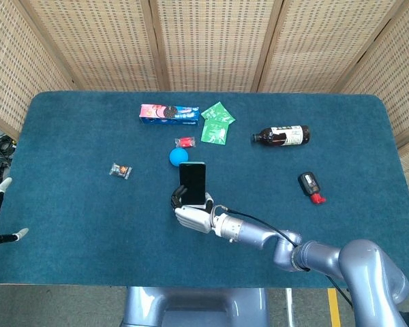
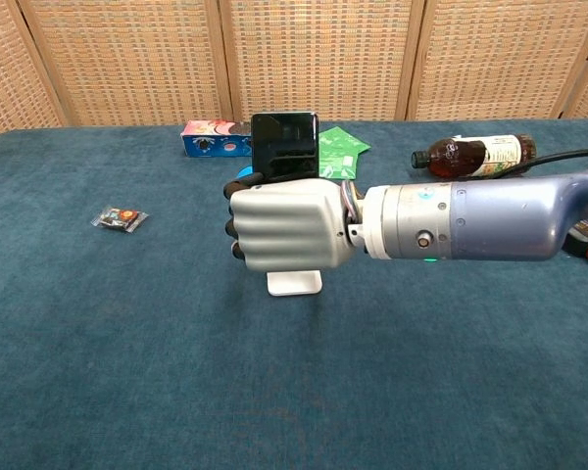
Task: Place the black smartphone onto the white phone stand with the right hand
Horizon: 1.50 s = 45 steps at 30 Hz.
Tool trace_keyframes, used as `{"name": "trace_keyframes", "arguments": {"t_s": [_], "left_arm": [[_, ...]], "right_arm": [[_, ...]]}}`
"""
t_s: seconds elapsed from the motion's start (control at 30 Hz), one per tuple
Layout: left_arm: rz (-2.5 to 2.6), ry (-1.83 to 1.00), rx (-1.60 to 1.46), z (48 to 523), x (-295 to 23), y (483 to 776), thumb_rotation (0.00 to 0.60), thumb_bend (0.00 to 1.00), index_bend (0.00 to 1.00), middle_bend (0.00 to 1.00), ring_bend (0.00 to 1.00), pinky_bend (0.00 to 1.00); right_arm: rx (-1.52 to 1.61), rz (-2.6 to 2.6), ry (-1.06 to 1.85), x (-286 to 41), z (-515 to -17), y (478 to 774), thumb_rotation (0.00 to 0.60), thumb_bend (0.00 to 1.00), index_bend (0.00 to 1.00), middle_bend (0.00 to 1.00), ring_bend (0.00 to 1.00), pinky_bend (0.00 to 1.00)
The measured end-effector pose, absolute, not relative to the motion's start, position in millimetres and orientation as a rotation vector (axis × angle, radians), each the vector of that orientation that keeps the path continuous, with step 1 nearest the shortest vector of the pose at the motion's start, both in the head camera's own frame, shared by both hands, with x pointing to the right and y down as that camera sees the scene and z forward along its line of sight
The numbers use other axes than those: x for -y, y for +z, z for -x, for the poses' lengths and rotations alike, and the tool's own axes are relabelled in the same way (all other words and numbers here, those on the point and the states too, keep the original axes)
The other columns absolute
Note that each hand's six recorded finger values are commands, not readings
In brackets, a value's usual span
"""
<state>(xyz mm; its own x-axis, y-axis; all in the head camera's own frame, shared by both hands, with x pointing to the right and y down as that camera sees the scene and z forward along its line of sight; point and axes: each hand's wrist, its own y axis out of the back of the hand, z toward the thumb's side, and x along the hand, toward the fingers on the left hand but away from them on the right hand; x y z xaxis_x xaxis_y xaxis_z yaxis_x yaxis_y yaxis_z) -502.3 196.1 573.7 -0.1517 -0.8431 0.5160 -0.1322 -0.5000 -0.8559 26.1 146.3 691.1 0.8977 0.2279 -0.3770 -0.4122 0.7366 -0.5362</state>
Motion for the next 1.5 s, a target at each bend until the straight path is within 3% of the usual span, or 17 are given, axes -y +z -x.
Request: {"name": "trace_keyframes", "arguments": {"t_s": [0.17, 0.3, 0.73, 0.97, 1.13, 1.23, 1.3, 1.37, 1.5], "left_arm": [[1.577, -1.705, -1.111, 503, -196, 574, 0.6, 0.0, 0.0, 0.0, 0.0, 0.0], [1.576, -1.705, -1.11, 502, -197, 574, 0.6, 0.0, 0.0, 0.0, 0.0, 0.0], [1.574, -1.695, -1.117, 501, -197, 571, 0.6, 0.0, 0.0, 0.0, 0.0, 0.0], [1.575, -1.68, -1.126, 501, -198, 567, 0.6, 0.0, 0.0, 0.0, 0.0, 0.0], [1.587, -1.636, -1.132, 496, -198, 560, 0.6, 0.0, 0.0, 0.0, 0.0, 0.0], [1.598, -1.61, -1.132, 492, -199, 556, 0.6, 0.0, 0.0, 0.0, 0.0, 0.0], [1.604, -1.596, -1.132, 490, -200, 554, 0.6, 0.0, 0.0, 0.0, 0.0, 0.0], [1.607, -1.578, -1.132, 488, -200, 551, 0.6, 0.0, 0.0, 0.0, 0.0, 0.0], [1.609, -1.554, -1.137, 485, -201, 546, 0.6, 0.0, 0.0, 0.0, 0.0, 0.0]], "right_arm": [[-0.293, 0.653, 0.355, -145, -26, 691, 0.6, 0.29, 0.38, 0.34, 0.31, 0.32], [-0.286, 0.669, 0.369, -145, -29, 691, 0.6, 0.23, 0.27, 0.23, 0.24, 0.31], [-0.25, 0.663, 0.356, -148, -32, 678, 0.6, 0.23, 0.25, 0.2, 0.22, 0.32], [-0.189, 0.668, 0.36, -136, -48, 652, 0.6, 0.23, 0.25, 0.22, 0.22, 0.31], [-0.031, 0.768, 0.402, -111, -90, 614, 0.6, 0.22, 0.22, 0.2, 0.22, 0.28], [0.086, 0.876, 0.457, -93, -126, 594, 0.6, 0.16, 0.19, 0.18, 0.2, 0.18], [0.18, 0.957, 0.511, -80, -157, 582, 0.6, 0.05, 0.12, 0.1, 0.1, 0.07], [0.27, 1.037, 0.589, -73, -188, 577, 0.6, 0.0, 0.05, 0.02, 0.01, 0.0], [0.482, 1.185, 0.855, -72, -263, 574, 0.6, 0.0, 0.0, 0.0, 0.0, 0.0]]}}
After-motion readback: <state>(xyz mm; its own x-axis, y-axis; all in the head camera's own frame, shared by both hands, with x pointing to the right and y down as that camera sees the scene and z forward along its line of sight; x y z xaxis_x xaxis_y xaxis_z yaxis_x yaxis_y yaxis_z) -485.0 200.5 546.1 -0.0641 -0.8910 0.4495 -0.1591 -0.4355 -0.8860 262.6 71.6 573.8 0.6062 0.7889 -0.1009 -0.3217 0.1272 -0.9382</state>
